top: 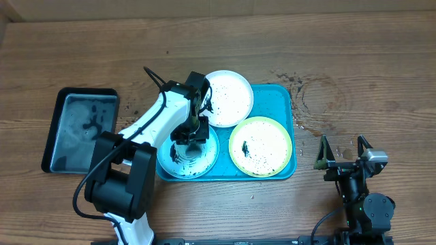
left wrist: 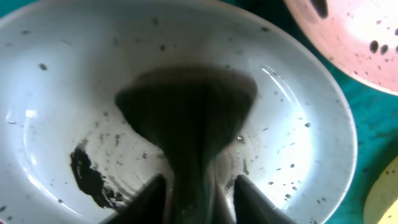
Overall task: Clean dirty plates on tray and stack at the side
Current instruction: 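Move the sponge over the blue-rimmed plate and lower it, then reach the right gripper to the blue-rimmed plate rim and grasp it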
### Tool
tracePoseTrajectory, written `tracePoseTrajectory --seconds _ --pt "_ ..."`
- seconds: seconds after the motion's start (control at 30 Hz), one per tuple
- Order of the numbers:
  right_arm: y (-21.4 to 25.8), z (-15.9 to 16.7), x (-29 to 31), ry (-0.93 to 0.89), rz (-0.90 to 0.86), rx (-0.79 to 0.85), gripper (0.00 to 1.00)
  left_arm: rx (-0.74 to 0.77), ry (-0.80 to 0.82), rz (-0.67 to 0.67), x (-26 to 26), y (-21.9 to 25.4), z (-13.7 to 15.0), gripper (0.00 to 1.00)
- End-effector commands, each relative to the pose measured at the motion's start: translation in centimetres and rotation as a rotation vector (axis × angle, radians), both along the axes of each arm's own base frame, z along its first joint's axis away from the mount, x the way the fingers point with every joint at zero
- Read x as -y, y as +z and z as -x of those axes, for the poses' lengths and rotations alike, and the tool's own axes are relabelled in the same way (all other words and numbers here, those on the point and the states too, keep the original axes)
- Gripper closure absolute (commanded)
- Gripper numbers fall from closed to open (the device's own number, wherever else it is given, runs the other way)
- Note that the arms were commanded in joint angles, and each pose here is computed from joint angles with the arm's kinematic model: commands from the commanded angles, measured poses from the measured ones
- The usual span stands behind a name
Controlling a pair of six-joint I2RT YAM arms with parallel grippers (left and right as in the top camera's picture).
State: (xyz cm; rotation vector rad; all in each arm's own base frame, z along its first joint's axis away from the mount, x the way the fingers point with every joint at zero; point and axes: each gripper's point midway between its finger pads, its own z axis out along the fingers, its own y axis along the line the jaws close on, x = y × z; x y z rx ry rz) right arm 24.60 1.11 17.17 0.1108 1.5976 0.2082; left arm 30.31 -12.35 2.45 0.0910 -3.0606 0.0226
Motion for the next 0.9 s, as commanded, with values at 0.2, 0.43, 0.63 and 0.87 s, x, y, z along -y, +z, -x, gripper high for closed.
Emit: tracePoseTrajectory --seconds 0.2,0.43,0.63,0.87 --pt "-0.1 0.0 0.1 -0.005 -0.007 0.005 0.00 0.024 0.027 -0.015 -0.6 3.8 -1.6 0.44" --pt "-0.1 0.0 0.1 -0.005 -0.007 0.005 0.00 0.314 0.141 0.083 -1.2 15.9 -7.5 0.43" --pt "-0.1 0.0 0.1 -0.005 -0.007 0.005 0.00 0.333 0.340 0.076 -6.1 17.8 -7.5 0.12" --pt "2.8 0.3 -1.7 0.102 -0.073 0.117 0.00 0.264 0.493 0.050 -9.7 16.7 -7.0 0.00"
